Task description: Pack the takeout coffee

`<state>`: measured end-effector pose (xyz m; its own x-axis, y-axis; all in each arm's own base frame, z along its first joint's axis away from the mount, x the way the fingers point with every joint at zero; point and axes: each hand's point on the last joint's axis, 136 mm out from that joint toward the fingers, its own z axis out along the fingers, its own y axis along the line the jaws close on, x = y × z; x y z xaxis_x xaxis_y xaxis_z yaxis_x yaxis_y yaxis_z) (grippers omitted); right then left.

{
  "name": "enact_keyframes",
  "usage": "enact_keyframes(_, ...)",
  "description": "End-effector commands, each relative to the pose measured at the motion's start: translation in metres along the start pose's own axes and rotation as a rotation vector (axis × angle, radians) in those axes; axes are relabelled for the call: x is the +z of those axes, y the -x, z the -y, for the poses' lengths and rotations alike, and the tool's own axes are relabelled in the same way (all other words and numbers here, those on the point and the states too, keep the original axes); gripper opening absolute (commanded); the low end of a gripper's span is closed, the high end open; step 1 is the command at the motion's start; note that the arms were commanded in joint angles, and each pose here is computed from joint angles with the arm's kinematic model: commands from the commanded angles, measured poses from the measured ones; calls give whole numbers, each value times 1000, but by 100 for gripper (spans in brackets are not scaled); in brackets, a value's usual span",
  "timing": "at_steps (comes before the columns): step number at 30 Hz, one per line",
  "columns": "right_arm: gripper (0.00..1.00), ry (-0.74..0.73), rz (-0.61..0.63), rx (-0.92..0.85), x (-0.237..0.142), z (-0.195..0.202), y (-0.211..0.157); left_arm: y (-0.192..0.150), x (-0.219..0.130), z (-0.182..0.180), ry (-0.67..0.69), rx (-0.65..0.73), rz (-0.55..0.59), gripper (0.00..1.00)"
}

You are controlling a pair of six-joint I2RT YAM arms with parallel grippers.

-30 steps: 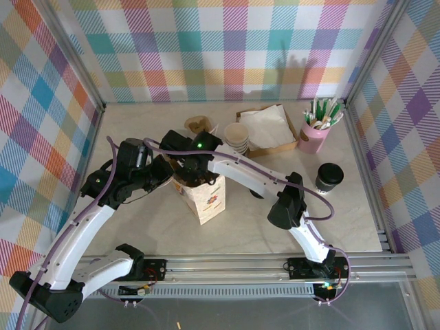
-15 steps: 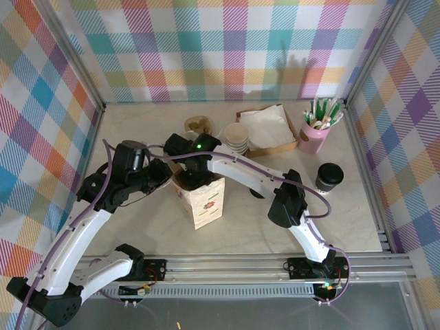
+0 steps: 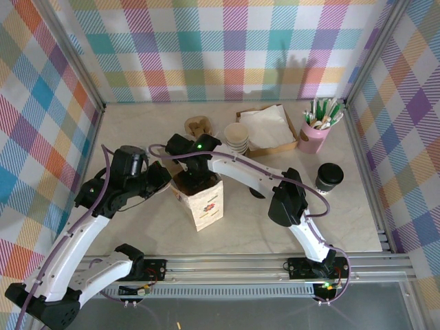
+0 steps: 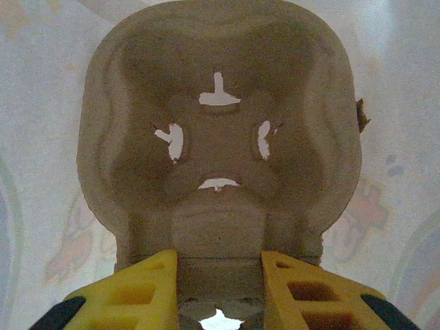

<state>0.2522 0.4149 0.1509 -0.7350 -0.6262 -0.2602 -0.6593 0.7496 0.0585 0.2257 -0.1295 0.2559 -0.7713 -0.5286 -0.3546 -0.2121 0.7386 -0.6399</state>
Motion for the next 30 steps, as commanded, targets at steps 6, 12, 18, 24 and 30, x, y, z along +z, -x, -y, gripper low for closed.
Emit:
enact_keyframes(6, 29, 35, -18, 40, 13, -6, 1, -11, -1, -17, 46, 10, -42, 0)
enact_keyframes(12, 29, 27, -20, 38, 17, -5, 2, -10, -2, -18, 59, 22, -33, 0)
enact_keyframes(18, 29, 18, -28, 38, 21, -4, 0, -6, 0, -11, 48, 30, -37, 0)
enact_keyframes(24, 29, 18, -36, 40, 26, -4, 0, -8, 0, -12, 51, 35, -46, 0)
enact_keyframes(30, 29, 18, -44, 39, 31, -4, -3, -12, -3, -16, 61, 35, -58, 0)
